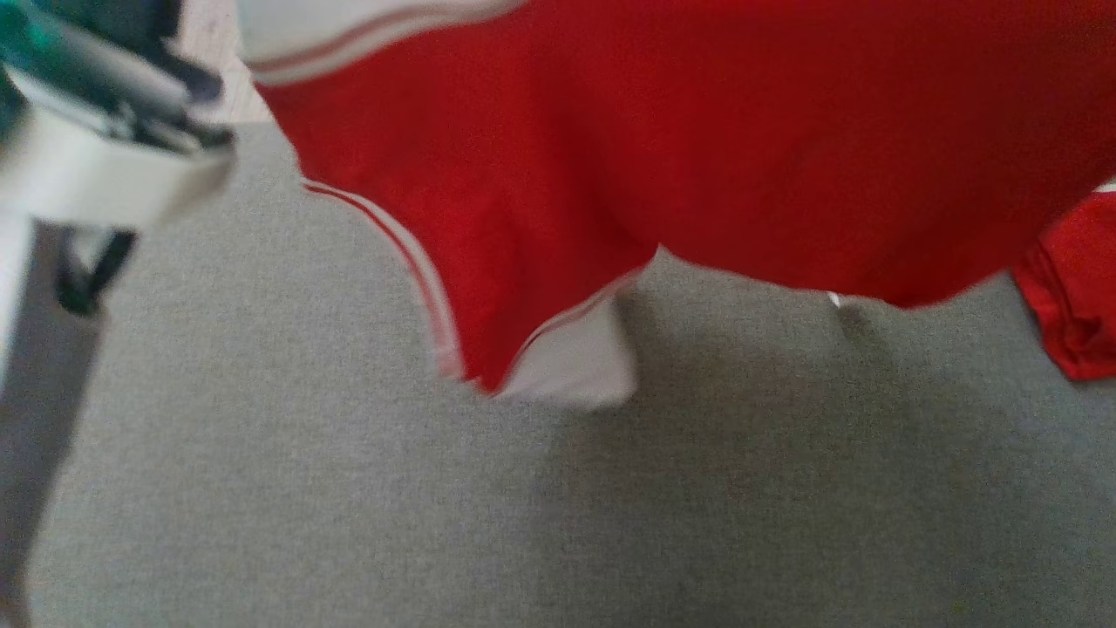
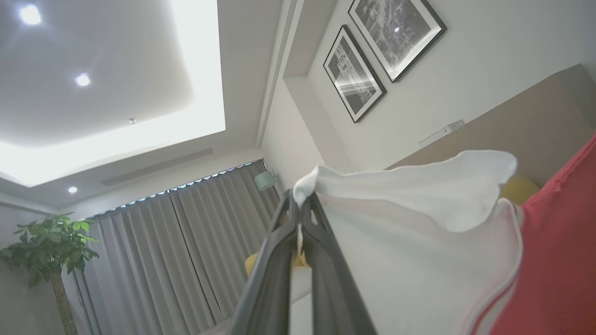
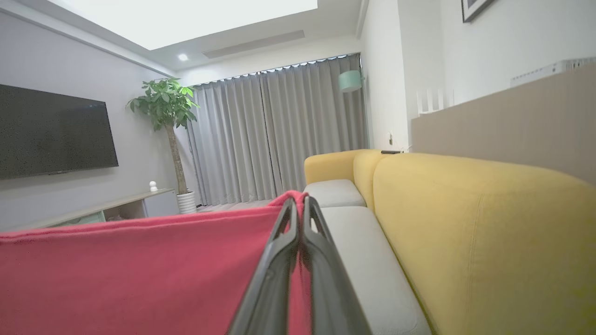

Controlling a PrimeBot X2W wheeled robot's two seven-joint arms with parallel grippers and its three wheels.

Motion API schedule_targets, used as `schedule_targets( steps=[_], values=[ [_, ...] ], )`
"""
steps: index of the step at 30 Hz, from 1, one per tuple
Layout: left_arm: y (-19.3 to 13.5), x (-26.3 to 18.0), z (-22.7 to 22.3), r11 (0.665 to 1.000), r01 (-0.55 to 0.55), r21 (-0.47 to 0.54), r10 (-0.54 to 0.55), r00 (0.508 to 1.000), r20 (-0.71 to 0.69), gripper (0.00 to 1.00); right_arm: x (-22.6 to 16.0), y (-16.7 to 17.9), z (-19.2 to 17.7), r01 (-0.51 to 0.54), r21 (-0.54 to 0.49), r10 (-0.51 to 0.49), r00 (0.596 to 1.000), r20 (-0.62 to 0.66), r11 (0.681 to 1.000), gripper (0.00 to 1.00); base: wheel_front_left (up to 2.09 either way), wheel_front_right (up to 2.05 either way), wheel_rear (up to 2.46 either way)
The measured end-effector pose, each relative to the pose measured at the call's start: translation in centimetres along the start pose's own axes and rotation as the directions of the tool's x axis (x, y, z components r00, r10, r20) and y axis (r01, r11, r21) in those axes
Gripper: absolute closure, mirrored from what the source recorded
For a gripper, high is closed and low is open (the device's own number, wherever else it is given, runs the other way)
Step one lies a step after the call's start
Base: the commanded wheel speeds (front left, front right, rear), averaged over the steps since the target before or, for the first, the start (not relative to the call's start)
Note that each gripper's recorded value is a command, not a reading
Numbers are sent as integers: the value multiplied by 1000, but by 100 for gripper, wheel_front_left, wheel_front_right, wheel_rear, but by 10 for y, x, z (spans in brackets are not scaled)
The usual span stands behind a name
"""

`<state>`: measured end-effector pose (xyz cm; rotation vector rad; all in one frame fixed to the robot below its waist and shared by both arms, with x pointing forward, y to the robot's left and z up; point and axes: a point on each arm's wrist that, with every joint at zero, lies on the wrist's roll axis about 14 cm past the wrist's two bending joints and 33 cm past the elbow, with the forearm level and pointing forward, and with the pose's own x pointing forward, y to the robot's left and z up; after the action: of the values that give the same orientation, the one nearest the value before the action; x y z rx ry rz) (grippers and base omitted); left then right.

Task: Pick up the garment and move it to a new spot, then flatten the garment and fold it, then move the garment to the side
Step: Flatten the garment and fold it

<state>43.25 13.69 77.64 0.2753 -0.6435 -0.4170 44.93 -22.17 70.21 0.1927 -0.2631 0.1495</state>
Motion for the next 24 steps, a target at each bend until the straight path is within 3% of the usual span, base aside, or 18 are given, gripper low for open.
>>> schedule_targets(
  steps=[4, 7, 18, 24],
  values=[
    [10, 25, 26, 998, 32, 45, -34, 998, 49, 100, 17, -3, 28, -7, -86, 10, 999, 32, 996, 100, 0, 0, 0],
    [16, 42, 19, 996, 50, 74, -51, 999, 6, 100, 36, -6, 32, -7, -121, 9, 1000, 22, 993, 100, 0, 0, 0],
    [56, 73, -108, 995, 21, 99, 8, 960, -280, 100, 129, 6, -52, -77, -144, 57, 989, -137, 987, 100, 0, 0, 0],
    [83, 103, -135, 986, -18, 167, 59, 967, -248, 100, 179, 19, -61, -111, -199, 104, 993, -47, 974, 100, 0, 0, 0]
  ],
)
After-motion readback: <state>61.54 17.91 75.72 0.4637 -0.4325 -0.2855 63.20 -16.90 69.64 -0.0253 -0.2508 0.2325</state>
